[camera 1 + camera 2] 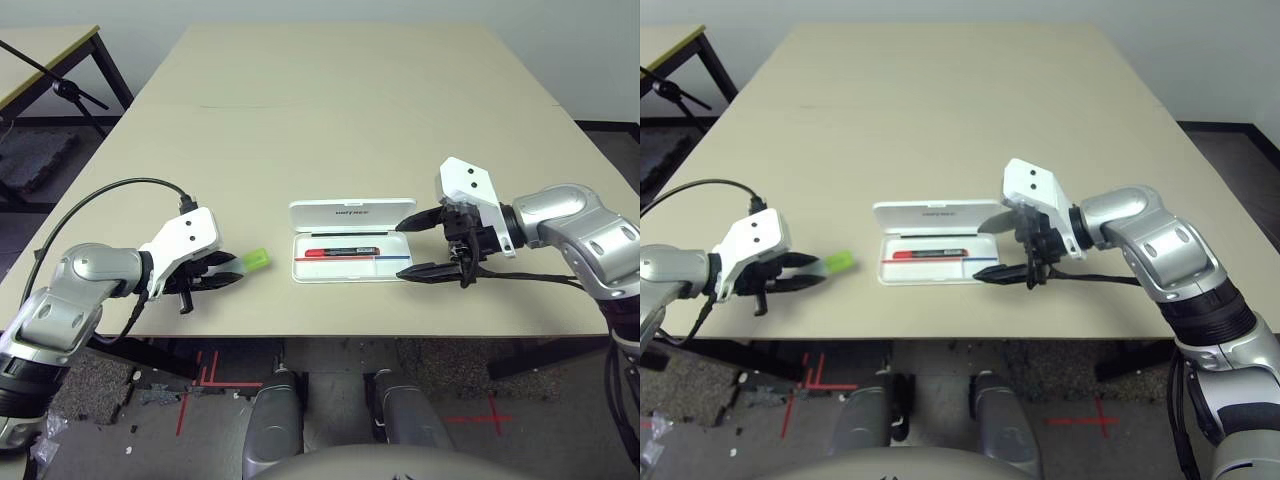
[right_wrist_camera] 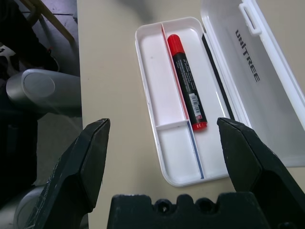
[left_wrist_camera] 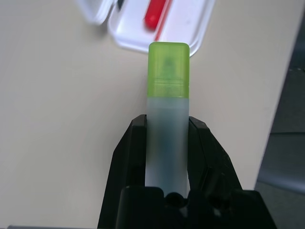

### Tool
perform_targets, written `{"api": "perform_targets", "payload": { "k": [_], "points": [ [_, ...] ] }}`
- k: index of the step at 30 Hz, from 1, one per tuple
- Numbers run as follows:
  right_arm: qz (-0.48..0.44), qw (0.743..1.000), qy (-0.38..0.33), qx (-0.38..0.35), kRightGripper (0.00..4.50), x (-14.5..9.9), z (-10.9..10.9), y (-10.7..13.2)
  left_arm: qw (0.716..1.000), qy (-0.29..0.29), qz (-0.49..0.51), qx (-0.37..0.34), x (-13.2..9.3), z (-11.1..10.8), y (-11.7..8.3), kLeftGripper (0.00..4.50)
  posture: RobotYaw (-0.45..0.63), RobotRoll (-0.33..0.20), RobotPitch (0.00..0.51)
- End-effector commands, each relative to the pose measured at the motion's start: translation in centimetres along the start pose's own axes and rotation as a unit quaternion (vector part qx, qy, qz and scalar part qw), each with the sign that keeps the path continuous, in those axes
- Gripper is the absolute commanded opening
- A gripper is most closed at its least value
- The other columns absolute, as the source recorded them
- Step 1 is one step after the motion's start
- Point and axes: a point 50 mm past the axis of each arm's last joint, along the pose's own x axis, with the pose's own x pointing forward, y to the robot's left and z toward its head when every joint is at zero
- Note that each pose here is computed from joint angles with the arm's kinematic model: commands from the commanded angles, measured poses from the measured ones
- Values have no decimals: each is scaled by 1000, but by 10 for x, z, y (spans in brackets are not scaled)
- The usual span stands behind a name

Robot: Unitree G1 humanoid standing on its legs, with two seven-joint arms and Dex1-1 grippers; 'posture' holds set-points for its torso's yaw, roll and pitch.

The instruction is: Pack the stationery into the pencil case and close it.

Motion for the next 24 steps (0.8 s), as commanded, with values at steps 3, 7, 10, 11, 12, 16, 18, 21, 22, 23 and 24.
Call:
{"api": "perform_targets", "payload": {
  "k": [3,7,10,11,12,16,18,21,22,23,24],
  "points": [
    [-2,1000,11,-6,4500,-1,-2,-1,997,-21,-38,64,15,28,-1,1092,-10,0,87],
    [-5,1000,14,-7,4500,-1,-3,-2,994,-6,-53,99,26,37,3,1092,-17,0,82],
    [-8,1000,19,-7,4500,-3,-4,-2,992,-8,-61,111,41,48,6,1092,-21,0,78],
    [-9,1000,21,-7,4500,-3,-5,-2,991,-3,-64,116,46,50,7,1092,-25,0,74],
    [-10,1000,22,-7,4500,-3,-5,-3,990,4,-67,122,50,51,7,1092,-29,0,74],
    [-16,1000,25,-4,4500,-4,-7,-3,988,-5,-77,137,72,67,9,1092,-35,0,71],
    [-18,999,28,-3,4500,-4,-8,-3,987,-11,-84,138,80,72,10,1092,-45,0,70],
    [-22,999,31,-2,4500,-6,-10,-3,987,-11,-87,137,91,77,11,1092,-55,0,69],
    [-23,999,31,-1,4500,-6,-11,-3,987,-12,-88,136,94,79,12,1092,-56,0,69],
    [-24,999,32,0,4500,-6,-11,-2,987,-14,-88,134,97,81,12,1092,-56,0,69],
    [-25,999,33,0,4500,-7,-11,-2,987,-14,-89,133,98,82,12,1092,-62,0,68]
  ]
}}
